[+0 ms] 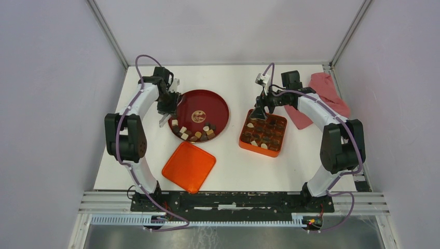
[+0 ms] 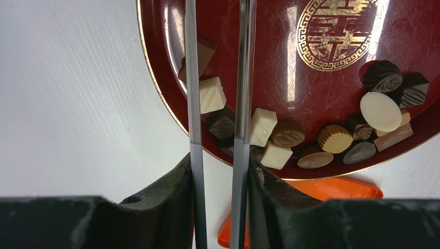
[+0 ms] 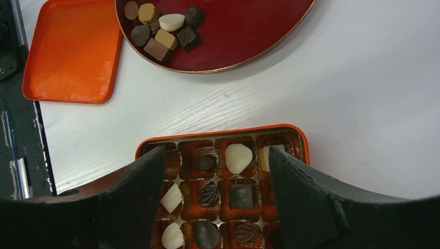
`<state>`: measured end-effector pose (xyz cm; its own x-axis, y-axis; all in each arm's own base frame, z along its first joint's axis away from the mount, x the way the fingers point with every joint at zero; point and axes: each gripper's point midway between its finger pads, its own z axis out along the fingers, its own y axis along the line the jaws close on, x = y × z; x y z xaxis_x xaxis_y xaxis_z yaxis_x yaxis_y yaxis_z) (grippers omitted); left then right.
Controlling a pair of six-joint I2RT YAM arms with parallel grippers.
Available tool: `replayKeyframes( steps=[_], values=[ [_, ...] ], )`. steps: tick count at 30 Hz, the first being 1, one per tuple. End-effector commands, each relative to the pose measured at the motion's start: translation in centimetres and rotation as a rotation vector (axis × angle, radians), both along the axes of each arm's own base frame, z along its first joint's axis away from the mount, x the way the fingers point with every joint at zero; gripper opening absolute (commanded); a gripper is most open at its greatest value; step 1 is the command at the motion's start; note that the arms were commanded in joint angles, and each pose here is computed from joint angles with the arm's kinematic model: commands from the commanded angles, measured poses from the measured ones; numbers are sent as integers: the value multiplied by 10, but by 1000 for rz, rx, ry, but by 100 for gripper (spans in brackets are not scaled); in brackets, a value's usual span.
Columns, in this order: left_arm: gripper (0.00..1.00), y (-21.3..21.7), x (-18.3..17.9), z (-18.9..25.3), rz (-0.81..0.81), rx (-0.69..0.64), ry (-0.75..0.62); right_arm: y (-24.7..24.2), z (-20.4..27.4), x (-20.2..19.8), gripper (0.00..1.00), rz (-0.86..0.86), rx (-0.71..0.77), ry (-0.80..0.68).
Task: Pack the chocolate
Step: Pick up the fake chocolate from the plate.
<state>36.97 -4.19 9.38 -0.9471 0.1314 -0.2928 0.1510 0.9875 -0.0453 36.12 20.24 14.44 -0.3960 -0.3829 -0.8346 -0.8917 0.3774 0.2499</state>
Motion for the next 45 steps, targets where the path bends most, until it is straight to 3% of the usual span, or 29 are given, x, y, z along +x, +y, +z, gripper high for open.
replayKeyframes(
  steps=[1, 45],
  values=[
    [41, 1, 19, 12, -25, 0, -68, 1, 8, 6, 78, 0, 5, -31],
    [44, -12, 31, 5, -18, -48, -68, 0, 9, 1, 78, 3, 3, -37]
  ],
)
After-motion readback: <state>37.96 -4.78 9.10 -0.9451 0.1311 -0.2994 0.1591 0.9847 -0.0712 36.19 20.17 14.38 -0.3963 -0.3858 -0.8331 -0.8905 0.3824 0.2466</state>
